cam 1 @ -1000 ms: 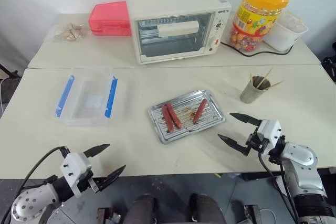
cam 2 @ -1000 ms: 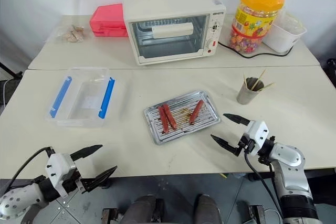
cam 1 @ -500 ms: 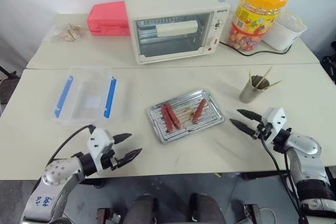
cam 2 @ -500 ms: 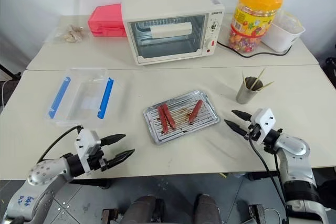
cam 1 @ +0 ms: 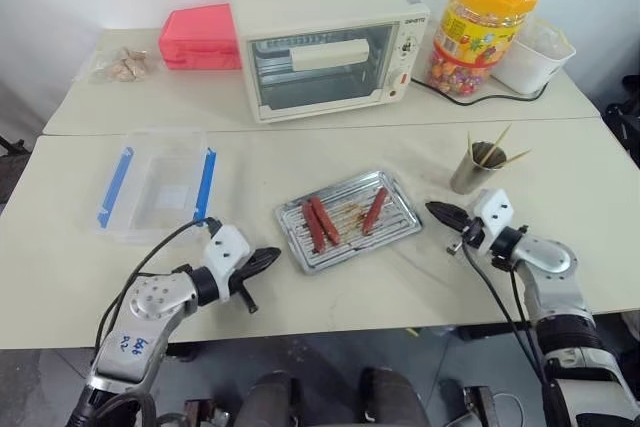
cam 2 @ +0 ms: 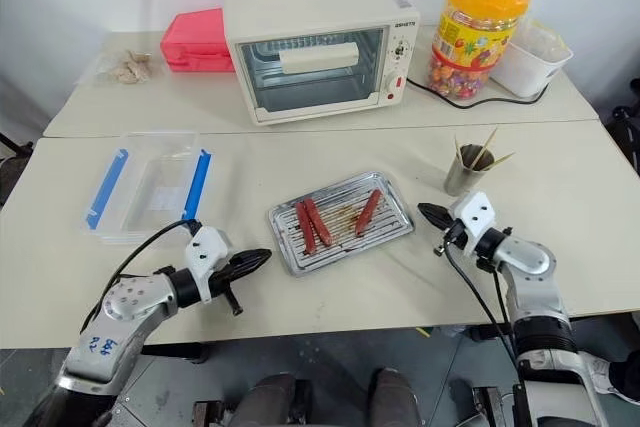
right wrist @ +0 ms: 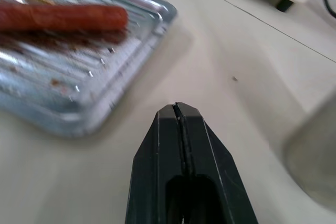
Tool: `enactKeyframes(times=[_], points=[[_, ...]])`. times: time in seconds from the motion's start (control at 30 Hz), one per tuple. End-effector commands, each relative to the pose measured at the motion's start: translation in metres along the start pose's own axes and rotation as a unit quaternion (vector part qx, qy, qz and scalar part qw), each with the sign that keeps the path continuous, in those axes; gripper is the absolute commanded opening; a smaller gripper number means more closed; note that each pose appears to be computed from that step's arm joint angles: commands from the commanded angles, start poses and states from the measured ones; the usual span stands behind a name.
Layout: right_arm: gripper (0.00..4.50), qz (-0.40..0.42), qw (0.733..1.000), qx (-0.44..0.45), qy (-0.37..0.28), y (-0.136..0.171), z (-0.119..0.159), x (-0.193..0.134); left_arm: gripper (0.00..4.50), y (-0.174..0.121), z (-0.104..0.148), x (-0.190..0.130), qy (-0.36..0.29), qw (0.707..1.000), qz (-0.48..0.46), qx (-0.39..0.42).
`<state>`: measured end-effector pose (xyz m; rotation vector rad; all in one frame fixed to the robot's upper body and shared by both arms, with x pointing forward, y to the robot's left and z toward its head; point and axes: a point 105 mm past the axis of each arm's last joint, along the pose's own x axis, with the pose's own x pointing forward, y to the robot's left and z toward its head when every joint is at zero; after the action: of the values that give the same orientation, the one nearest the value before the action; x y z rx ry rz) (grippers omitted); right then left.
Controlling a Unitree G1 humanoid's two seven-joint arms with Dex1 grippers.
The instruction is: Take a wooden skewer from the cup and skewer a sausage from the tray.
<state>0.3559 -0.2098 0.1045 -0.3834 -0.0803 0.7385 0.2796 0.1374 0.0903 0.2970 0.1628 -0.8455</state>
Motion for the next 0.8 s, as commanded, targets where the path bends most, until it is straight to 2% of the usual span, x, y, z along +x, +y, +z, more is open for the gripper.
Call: enactKeyframes(times=[0.03, 0.33, 0.6, 0.8], points=[[0.00, 0.033, 0.999, 0.013, -0.001, 0.012, 0.002, 0.006, 0.05, 0.001, -0.005, 0.005, 0.019, 1.000, 0.002, -0.005], [0.00, 0.064, 0.998, 0.021, 0.017, 0.027, 0.004, 0.002, 0.05, 0.018, 0.004, 0.007, 0.008, 0.999, 0.045, -0.018], [0.00, 0.059, 0.998, 0.016, 0.027, 0.028, 0.005, -0.007, 0.05, 0.036, 0.012, 0.012, -0.009, 0.996, 0.084, -0.040], [0.00, 0.061, 0.997, 0.017, 0.034, 0.030, 0.006, -0.013, 0.05, 0.046, 0.010, 0.012, 0.003, 0.992, 0.112, -0.059]])
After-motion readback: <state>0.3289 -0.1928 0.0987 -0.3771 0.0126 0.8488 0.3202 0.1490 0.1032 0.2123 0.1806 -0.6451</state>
